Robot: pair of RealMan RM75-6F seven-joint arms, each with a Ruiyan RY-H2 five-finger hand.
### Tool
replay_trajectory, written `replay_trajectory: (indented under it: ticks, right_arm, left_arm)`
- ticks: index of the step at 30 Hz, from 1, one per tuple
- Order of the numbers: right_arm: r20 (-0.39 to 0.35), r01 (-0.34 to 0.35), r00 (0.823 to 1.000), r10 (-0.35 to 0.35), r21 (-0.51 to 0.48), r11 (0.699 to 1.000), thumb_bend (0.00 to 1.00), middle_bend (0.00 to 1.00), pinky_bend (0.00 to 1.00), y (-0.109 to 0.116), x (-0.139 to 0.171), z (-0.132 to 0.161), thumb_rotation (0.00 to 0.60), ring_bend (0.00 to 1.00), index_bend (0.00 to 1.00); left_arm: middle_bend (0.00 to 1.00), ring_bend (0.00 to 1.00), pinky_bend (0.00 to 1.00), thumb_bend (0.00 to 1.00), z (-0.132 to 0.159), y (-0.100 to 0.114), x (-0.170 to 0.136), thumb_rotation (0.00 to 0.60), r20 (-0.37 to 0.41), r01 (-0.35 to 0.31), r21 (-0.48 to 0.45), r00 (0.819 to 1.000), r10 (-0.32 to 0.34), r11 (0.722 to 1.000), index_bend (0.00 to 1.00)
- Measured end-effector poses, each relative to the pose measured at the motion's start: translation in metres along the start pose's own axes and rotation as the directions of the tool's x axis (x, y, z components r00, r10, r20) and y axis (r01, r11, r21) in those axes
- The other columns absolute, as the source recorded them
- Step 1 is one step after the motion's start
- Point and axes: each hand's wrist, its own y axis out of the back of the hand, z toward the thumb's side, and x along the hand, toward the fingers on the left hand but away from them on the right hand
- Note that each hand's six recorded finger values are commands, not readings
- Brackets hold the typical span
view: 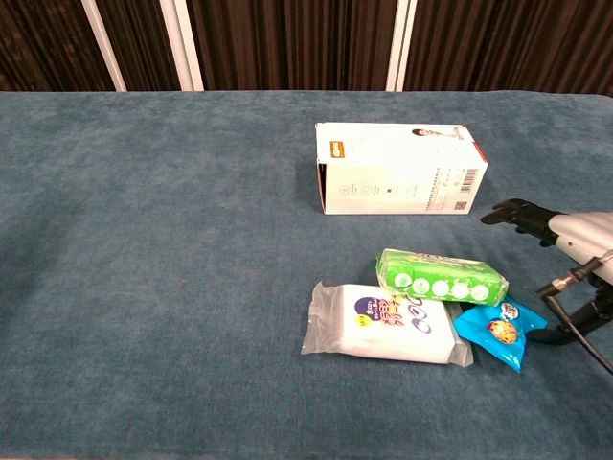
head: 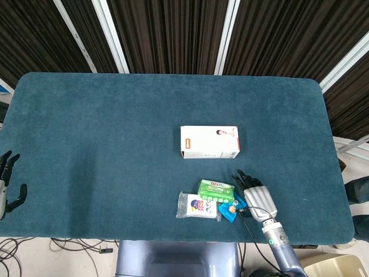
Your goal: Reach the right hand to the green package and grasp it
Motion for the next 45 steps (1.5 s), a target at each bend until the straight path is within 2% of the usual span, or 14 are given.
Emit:
replay_trajectory:
  ticks: [18,22,27,41,45]
  right_arm:
    - [-0.054,0.032,0.998,-0.032,0.002,0.999,0.13,0.08,0.23,0.004,-0.028,0.034,0.6,0.16,0.12]
    - [-0.056,0.036,0.998,-0.036,0.007,0.999,0.14,0.13,0.23,0.006,-0.033,0.039,0.6,0.17,0.16]
    - [-0.057,0.032,0.998,-0.031,0.002,0.999,0.19,0.16,0.23,0.009,-0.041,0.044,0.6,0.2,0.2]
    - [-0.063,0.024,0.998,-0.025,-0.024,0.999,0.2,0.21,0.23,0.015,-0.045,0.05,0.6,0.23,0.22]
    - [-0.079,-0.011,0.997,0.007,-0.045,0.999,0.2,0.22,0.23,0.016,-0.043,0.055,0.6,0.24,0.23]
  left_arm:
    - [0.0,0.0,0.0,0.49,0.0,-0.002,0.0,0.6,-0.01,0.009,-0.005,1.0,-0.009,1.0,0.07]
    - [0.0,0.0,0.0,0.49,0.0,-0.002,0.0,0.6,-0.012,0.01,-0.005,1.0,-0.011,1.0,0.07]
    - [0.0,0.0,0.0,0.49,0.0,-0.001,0.001,0.6,-0.015,0.009,-0.009,1.0,-0.009,1.0,0.07]
    - [0.0,0.0,0.0,0.49,0.0,-0.002,0.001,0.6,-0.018,0.015,-0.009,1.0,-0.015,1.0,0.07]
    - [0.0,0.0,0.0,0.49,0.0,-0.002,0.001,0.6,-0.018,0.015,-0.008,1.0,-0.015,1.0,0.07]
